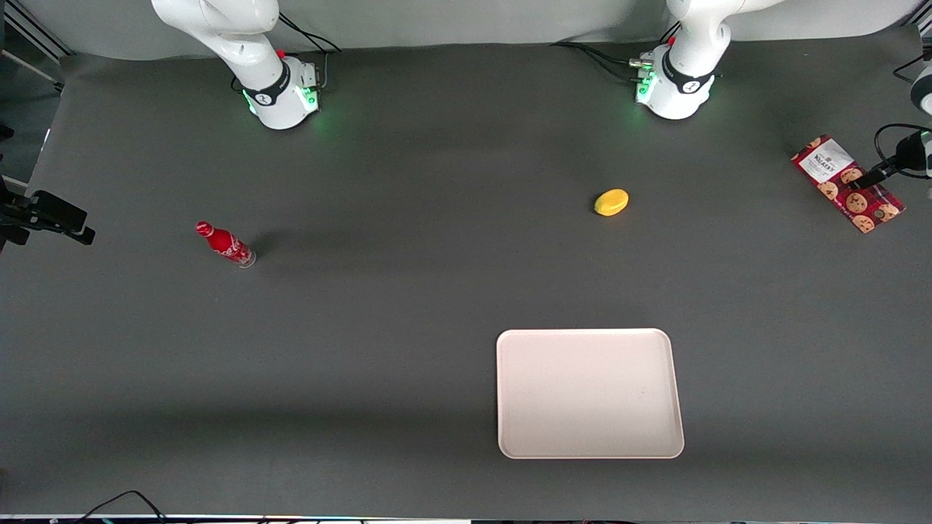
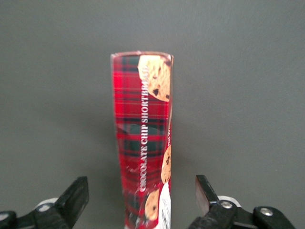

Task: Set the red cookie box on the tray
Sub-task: 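Close the left gripper on the cookie box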

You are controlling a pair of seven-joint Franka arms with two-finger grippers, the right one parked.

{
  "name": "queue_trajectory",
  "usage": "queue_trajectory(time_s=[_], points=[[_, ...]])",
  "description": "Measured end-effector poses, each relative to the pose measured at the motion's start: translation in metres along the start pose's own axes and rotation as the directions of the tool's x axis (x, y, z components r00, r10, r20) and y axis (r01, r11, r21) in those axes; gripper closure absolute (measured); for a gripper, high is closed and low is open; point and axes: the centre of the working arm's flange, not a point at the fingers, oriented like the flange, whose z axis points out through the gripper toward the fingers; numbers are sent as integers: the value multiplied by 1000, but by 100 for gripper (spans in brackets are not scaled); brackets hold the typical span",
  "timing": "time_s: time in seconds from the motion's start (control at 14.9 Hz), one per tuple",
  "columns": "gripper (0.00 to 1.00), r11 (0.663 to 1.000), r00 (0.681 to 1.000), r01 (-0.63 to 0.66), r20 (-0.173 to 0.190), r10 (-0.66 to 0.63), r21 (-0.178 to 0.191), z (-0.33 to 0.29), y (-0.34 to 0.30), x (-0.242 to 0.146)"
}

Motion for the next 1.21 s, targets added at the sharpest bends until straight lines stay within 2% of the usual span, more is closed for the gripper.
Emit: queue_trajectory(time_s=[0.13,0.4,0.94,1.21], points=[[0,1000,1000,-3,15,3,-10,19,0,1],[4,1000,999,-6,35,6,0,34,1,1],[87,1000,998,-32,47,32,0,37,10,3],[89,994,992,-109,55,110,-22,15,40,29]])
